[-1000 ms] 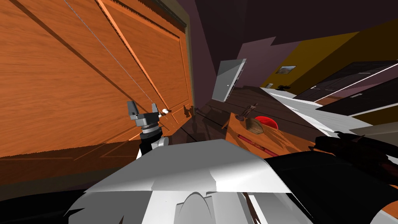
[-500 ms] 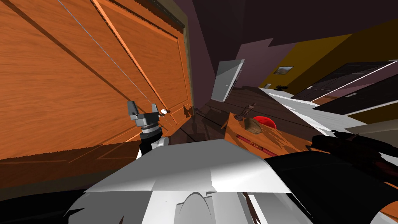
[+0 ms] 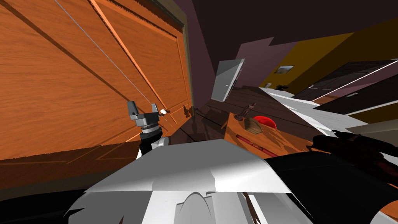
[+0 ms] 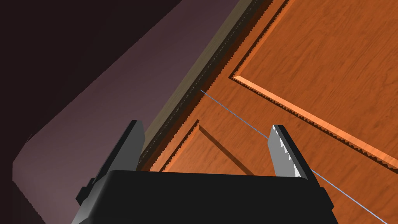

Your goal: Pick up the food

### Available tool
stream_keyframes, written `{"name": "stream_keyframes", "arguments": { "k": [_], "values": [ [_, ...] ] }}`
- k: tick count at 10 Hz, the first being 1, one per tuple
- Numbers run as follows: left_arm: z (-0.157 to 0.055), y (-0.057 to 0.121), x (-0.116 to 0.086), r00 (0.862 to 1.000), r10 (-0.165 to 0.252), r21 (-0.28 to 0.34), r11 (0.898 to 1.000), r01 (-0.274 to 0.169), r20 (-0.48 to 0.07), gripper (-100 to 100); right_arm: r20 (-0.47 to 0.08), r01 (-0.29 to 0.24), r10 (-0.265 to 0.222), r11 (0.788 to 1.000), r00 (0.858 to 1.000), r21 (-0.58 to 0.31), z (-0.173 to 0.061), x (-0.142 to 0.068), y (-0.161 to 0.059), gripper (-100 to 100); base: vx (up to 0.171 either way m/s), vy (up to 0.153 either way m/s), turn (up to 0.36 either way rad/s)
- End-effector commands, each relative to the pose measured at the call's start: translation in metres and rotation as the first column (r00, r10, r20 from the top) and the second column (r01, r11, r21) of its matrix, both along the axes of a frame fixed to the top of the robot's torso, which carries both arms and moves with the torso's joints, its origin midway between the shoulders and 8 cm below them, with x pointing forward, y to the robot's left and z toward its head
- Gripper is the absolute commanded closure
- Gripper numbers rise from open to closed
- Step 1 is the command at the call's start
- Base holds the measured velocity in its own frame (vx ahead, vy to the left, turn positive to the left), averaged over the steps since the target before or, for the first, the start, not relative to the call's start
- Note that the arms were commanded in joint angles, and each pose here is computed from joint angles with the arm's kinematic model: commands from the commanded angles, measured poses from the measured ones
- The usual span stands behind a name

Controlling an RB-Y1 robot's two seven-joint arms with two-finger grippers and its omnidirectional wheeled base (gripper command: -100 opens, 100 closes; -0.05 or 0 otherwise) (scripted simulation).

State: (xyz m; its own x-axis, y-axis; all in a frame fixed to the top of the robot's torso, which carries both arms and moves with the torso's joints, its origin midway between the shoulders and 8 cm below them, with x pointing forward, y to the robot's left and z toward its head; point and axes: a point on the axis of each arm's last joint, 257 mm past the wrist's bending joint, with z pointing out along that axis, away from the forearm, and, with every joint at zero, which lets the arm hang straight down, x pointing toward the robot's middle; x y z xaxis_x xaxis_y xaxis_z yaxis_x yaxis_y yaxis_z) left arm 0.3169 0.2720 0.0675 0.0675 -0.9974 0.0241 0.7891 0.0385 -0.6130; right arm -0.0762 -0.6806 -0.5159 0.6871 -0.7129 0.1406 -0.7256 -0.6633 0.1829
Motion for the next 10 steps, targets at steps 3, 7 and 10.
{"name": "stream_keyframes", "arguments": {
  "k": [3,7,10],
  "values": [
    [0.0,0.0,0.0,1.0,0.0,0.0,1.0,0.0,0.0,0,0.0,0.001,-0.001,1.0,1.0,0.0,0.0,0.0,0.0,100,0.0,0.0,0.0],
    [0.0,0.0,0.0,1.0,0.0,0.0,1.0,0.0,0.0,0,0.006,0.015,-0.015,1.0,1.0,-0.001,0.019,-0.003,-0.014,100,-0.012,0.04,0.023],
    [0.0,0.0,0.0,1.0,0.0,0.0,1.0,0.0,0.0,0,0.006,0.015,-0.015,1.0,1.0,-0.001,0.019,-0.003,-0.014,100,-0.014,0.029,0.004]
  ]
}}
